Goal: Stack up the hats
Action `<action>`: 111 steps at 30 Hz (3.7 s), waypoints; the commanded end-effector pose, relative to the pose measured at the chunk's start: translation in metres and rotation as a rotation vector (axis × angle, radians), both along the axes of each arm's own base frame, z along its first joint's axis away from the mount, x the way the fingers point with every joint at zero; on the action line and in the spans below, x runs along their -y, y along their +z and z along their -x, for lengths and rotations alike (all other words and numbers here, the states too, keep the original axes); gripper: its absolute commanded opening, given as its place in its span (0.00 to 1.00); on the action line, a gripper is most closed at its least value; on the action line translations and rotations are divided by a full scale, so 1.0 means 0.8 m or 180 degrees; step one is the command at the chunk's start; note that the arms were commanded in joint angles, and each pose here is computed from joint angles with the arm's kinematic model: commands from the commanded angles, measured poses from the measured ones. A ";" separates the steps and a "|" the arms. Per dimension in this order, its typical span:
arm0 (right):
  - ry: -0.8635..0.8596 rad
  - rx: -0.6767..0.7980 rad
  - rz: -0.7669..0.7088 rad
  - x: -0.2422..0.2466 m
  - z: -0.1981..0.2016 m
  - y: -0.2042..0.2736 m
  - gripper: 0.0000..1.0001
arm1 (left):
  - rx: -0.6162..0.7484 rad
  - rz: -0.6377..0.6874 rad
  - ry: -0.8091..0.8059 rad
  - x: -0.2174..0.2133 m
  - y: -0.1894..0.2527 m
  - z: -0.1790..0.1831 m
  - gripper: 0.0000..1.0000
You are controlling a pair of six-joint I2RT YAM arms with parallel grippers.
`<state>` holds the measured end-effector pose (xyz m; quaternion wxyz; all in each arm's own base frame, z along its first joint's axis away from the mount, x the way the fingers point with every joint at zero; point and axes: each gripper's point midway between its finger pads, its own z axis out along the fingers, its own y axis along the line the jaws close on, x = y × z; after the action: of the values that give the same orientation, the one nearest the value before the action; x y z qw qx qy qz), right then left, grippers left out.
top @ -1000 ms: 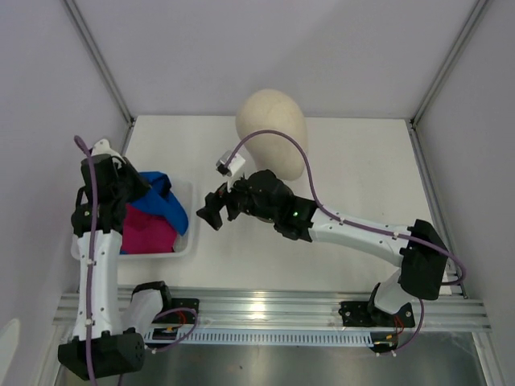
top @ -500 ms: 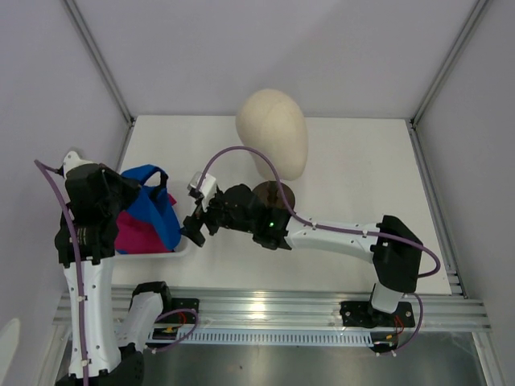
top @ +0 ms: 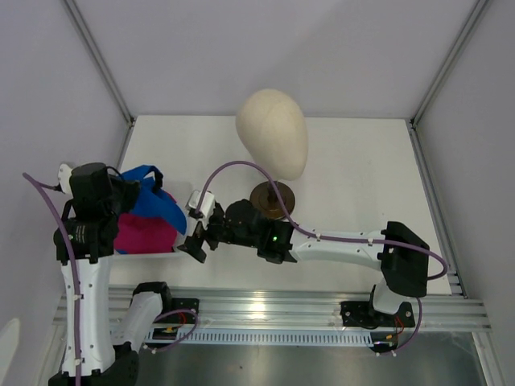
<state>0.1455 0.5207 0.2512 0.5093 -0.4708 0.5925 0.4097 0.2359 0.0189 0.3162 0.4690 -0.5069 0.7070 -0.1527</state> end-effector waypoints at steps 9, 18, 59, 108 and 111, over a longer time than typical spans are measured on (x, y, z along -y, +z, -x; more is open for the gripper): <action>-0.0428 0.0111 -0.0279 0.000 -0.031 0.032 0.99 | 0.0368 0.0557 -0.0169 0.054 0.032 -0.004 0.01; -0.0782 0.0208 -0.0148 0.002 -0.059 0.020 0.99 | 0.0401 0.0864 -0.0182 0.074 0.049 -0.001 0.01; -0.0078 -0.0485 -0.1010 0.099 -0.049 0.222 0.00 | 0.1256 -0.1261 -0.0226 -0.008 0.179 0.062 0.99; 0.0217 -0.3471 -0.1295 0.270 -0.136 0.326 0.00 | 0.1948 -0.1964 -0.1963 0.132 0.193 -0.064 1.00; 0.0280 -0.3443 -0.1178 0.271 -0.133 0.317 0.00 | 0.1934 -0.1976 -0.2008 0.135 0.189 -0.068 0.99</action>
<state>0.2747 0.3097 0.4792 0.1859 -0.0597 0.6942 0.6928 0.2920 -0.0819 0.4534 0.6972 -0.0629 0.6868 -0.1956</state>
